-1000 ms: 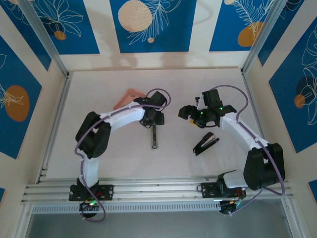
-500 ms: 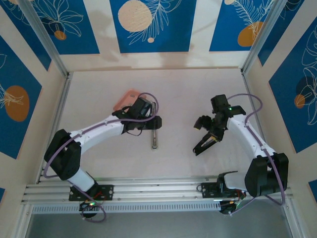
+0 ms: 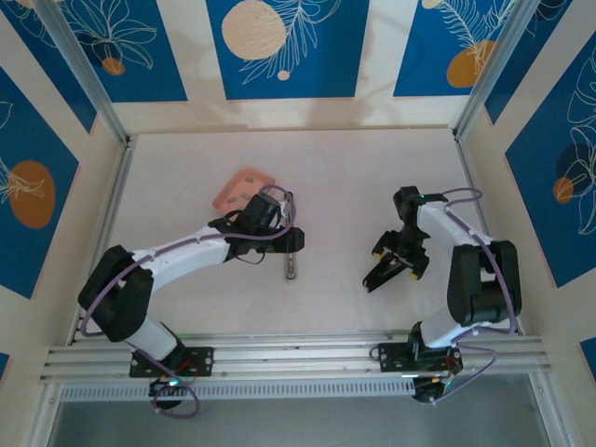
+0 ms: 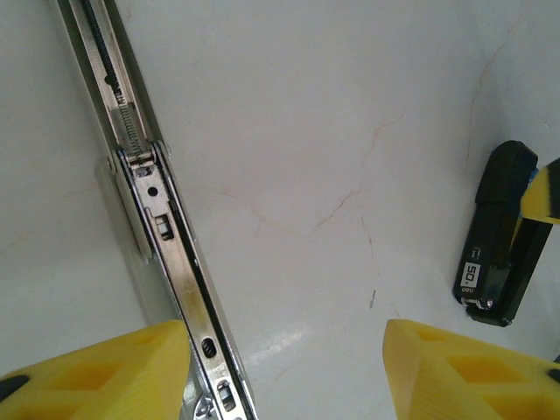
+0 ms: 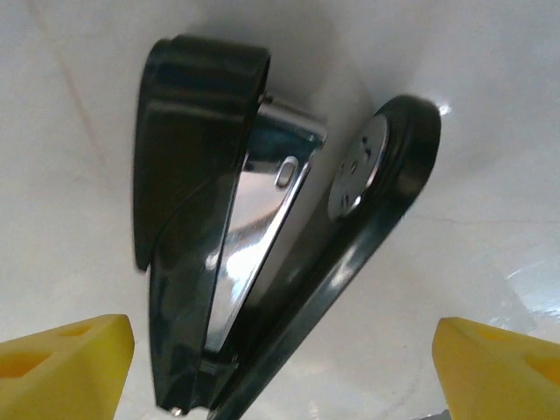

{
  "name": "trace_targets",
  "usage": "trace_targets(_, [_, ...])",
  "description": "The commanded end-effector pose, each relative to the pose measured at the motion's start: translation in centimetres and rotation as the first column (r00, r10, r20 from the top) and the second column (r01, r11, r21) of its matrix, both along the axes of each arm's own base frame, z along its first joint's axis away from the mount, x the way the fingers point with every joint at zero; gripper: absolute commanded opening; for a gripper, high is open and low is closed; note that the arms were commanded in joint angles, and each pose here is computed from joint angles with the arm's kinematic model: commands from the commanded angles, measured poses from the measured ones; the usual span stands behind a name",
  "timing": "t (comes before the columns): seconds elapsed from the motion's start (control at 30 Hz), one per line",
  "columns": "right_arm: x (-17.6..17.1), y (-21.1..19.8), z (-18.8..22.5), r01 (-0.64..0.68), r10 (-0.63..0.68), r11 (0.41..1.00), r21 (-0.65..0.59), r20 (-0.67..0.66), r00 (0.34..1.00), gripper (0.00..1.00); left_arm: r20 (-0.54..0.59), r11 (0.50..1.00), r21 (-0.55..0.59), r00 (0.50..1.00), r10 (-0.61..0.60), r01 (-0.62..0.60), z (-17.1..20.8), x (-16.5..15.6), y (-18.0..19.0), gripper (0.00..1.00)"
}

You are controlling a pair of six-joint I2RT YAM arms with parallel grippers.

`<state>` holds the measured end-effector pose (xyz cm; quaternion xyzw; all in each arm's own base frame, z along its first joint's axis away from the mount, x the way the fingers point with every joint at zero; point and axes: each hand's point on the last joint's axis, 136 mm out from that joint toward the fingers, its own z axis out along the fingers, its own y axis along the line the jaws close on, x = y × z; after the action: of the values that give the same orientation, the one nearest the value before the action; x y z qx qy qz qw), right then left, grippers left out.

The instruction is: Load the staples into the stapler

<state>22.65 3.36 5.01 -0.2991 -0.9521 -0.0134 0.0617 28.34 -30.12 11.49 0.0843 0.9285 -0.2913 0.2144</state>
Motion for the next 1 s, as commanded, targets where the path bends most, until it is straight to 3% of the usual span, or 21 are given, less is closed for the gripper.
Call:
trace_targets(0.0, [1.1, -0.7, -0.1, -0.006, 0.006, 0.999, -0.041, -0.012, 1.0, 0.89, 0.022, 0.999, -0.03, 1.0, -0.02, 0.021, 0.9, 0.1, -0.1, 0.6])
trace_targets(0.33, [2.6, -0.6, -2.1, -0.02, 0.018, 0.999, -0.045, -0.054, 0.998, 0.83, 0.015, 0.999, -0.027, 1.0, -0.018, 0.018, 0.3, 0.3, 0.0, 0.6])
trace_targets(0.7, [3.1, -0.8, -2.7, -0.045, 0.041, 0.997, -0.055, -0.058, 0.997, 0.58, 0.018, 0.999, -0.032, 1.0, -0.017, 0.018, 0.4, 0.3, 0.0, 0.6])
trace_targets(0.97, [3.6, 0.7, -1.0, -0.034, 0.03, 0.999, 0.03, 0.107, 0.994, 0.36, 0.101, 0.992, -0.092, 0.992, -0.08, 0.09, 2.6, 0.2, -0.9, 0.59])
